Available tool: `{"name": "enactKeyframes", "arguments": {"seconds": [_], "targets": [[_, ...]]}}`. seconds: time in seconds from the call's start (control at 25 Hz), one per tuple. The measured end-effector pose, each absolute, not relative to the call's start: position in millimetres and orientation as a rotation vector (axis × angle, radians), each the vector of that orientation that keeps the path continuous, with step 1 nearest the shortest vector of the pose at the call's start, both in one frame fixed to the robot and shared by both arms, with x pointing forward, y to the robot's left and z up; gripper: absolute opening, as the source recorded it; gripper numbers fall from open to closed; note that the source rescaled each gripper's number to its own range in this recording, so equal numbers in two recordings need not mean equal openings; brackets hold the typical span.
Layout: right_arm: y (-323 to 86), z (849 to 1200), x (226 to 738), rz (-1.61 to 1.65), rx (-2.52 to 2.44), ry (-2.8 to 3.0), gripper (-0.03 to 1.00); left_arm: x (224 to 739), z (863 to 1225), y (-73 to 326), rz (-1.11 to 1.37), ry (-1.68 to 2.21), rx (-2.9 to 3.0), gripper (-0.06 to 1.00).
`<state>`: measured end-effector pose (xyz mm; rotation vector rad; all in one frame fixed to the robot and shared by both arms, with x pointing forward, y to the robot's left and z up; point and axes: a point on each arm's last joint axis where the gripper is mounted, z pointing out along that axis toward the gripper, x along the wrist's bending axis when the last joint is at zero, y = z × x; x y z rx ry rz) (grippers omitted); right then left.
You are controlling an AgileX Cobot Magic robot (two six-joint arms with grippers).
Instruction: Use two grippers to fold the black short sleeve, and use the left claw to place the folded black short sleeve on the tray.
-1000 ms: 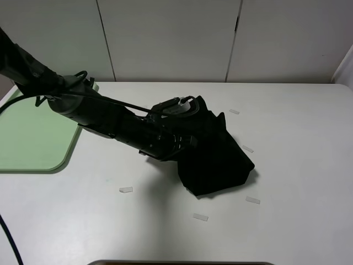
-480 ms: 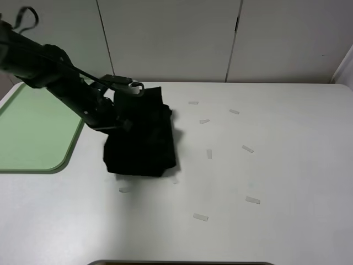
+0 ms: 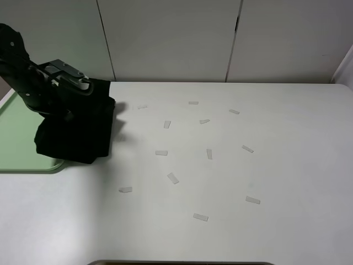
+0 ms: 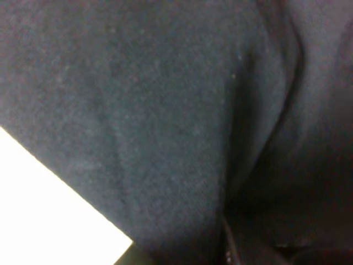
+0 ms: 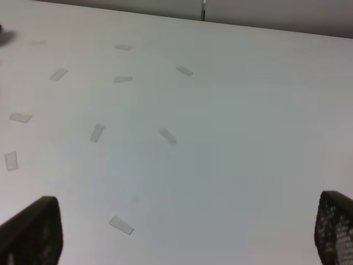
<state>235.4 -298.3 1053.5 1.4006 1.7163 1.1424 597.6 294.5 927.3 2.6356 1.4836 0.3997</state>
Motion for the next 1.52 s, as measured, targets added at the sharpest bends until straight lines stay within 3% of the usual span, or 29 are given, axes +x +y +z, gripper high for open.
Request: {"name": "enactKeyframes", "arguments": {"seconds": [0.52, 0.84, 0.92, 1.04, 1.12, 1.24, 1.52], "targets": [[-298.3, 1053.5, 235.4, 1.142, 1.401, 1.716, 1.00, 590.3, 928.6, 379.1, 0.522, 1.633, 2.708, 0.06], [-298.3, 1053.5, 235.4, 1.142, 1.401, 1.716, 1.00, 594.4, 929.5, 380.6, 0.585, 1.644, 2.658, 0.08], [-298.3, 1053.5, 235.4, 1.142, 1.401, 1.716, 1.00, 595.0, 929.8, 380.6, 0.596, 1.650, 2.646, 0.30], [-298.3, 1053.5, 235.4, 1.142, 1.401, 1.716, 1.00, 596.8, 930.3, 380.5, 0.620, 1.665, 2.612, 0.74], [-298.3, 1053.5, 235.4, 1.142, 1.401, 1.716, 1.00, 598.8, 931.4, 380.6, 0.649, 1.677, 2.579, 0.89], [-298.3, 1053.5, 235.4, 1.142, 1.401, 1.716, 1.00, 599.9, 938.2, 380.5, 0.696, 1.681, 2.540, 0.97], [-298.3, 1053.5, 235.4, 1.142, 1.401, 1.716, 1.00, 597.9, 971.5, 377.6, 0.825, 1.734, 2.367, 1.00]]}}
